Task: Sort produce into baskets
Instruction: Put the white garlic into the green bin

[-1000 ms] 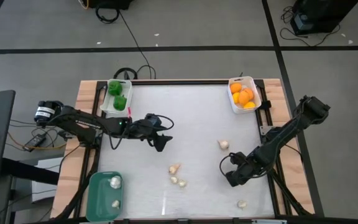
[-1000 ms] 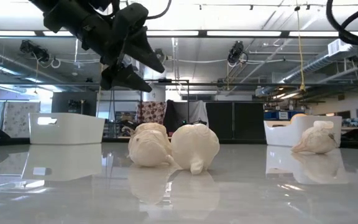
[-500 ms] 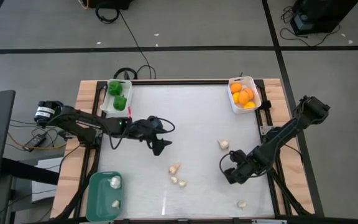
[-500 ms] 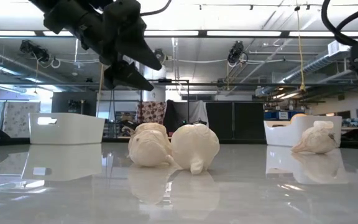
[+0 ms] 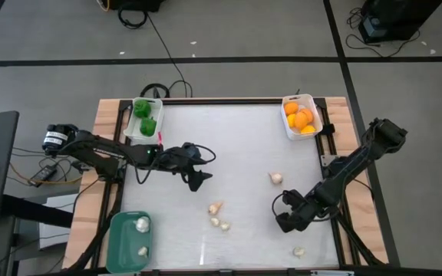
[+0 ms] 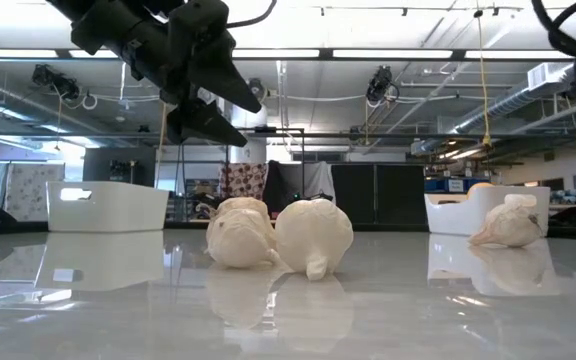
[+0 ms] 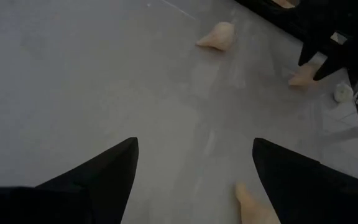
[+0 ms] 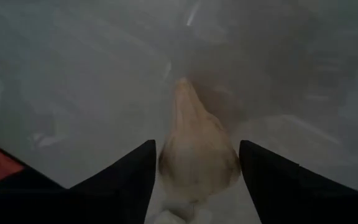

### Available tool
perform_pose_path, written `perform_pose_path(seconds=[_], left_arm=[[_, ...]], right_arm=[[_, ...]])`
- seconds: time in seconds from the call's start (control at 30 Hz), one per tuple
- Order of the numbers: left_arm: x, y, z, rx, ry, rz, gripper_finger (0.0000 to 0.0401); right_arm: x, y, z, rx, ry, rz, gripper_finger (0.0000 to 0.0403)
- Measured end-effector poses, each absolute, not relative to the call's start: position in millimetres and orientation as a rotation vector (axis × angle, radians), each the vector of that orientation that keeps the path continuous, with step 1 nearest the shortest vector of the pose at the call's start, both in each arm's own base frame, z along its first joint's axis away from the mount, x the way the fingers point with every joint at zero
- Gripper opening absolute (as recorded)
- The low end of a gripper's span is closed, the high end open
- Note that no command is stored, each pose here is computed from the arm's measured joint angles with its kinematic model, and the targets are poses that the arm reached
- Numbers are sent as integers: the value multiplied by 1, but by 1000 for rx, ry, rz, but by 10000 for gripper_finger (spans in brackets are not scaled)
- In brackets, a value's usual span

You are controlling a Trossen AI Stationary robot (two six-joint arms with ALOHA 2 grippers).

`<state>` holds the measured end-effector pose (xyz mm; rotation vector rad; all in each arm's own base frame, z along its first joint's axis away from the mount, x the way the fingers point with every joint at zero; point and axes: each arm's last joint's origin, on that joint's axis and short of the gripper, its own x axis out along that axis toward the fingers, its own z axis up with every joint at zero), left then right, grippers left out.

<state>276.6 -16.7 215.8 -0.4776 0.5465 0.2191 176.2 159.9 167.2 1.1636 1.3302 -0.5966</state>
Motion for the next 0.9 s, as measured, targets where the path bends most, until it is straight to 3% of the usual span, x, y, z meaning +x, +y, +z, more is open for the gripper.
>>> perform_pose_path(seconds=[0.23,0.37,0.9], left_arm=[[277,-17,216,-484,546,221,323],[277,-17,216,-484,546,221,323],[277,-17,216,-514,550,213,323]], right_arm=[[169,165,167,1108,1345,-573,295],[170,170,168,1117,1329,-523,303],[160,161,148,1092,1359,-549,226]])
